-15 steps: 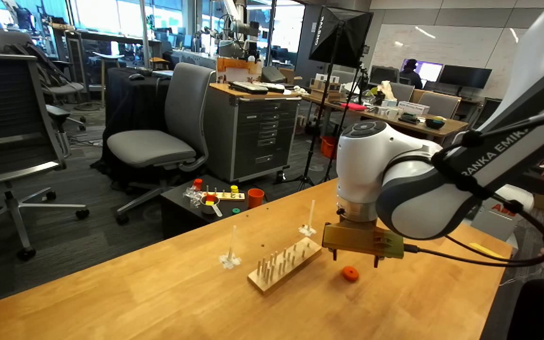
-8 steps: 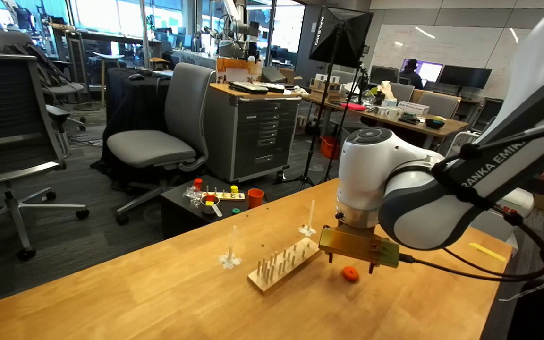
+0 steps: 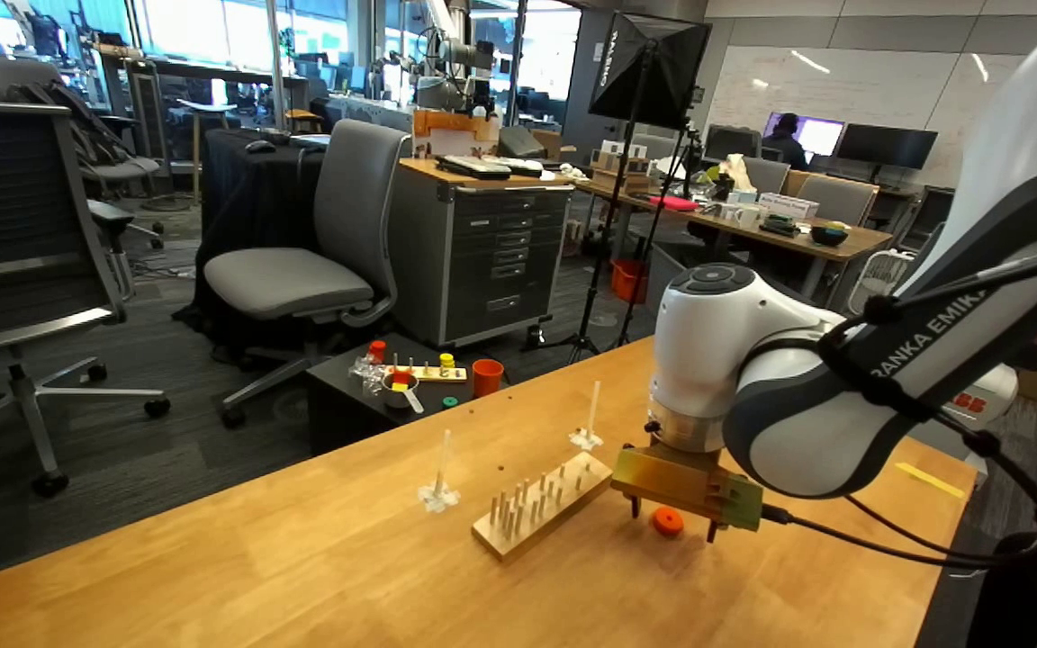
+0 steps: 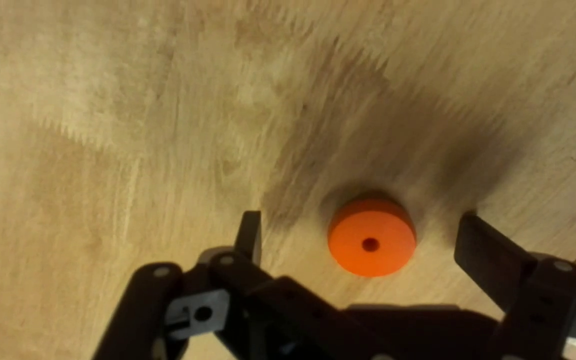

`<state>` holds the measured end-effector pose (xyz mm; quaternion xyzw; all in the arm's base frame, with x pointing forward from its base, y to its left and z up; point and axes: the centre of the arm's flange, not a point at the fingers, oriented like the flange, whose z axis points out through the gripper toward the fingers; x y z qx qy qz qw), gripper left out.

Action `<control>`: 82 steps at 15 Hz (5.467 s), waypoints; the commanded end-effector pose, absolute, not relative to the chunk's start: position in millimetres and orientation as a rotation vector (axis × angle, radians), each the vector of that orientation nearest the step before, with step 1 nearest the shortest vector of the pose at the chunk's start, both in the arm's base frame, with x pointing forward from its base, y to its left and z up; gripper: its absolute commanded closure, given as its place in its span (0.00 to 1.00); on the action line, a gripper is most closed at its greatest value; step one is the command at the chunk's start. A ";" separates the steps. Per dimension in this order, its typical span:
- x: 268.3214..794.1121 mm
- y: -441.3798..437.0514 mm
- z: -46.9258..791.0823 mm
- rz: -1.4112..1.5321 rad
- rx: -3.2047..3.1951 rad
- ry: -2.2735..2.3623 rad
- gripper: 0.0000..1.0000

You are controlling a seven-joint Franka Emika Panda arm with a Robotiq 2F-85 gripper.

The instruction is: Pick up the orange object and put it on the object

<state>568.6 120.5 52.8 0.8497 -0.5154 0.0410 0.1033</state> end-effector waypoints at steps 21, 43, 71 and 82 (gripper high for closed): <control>559.7 108.1 55.5 0.124 2.478 -1.682 0.00; 568.6 111.3 72.9 0.155 2.509 -1.692 0.83; 577.7 158.1 180.6 -0.597 2.682 -0.271 0.83; 568.8 151.8 177.2 -0.626 2.653 -0.246 0.58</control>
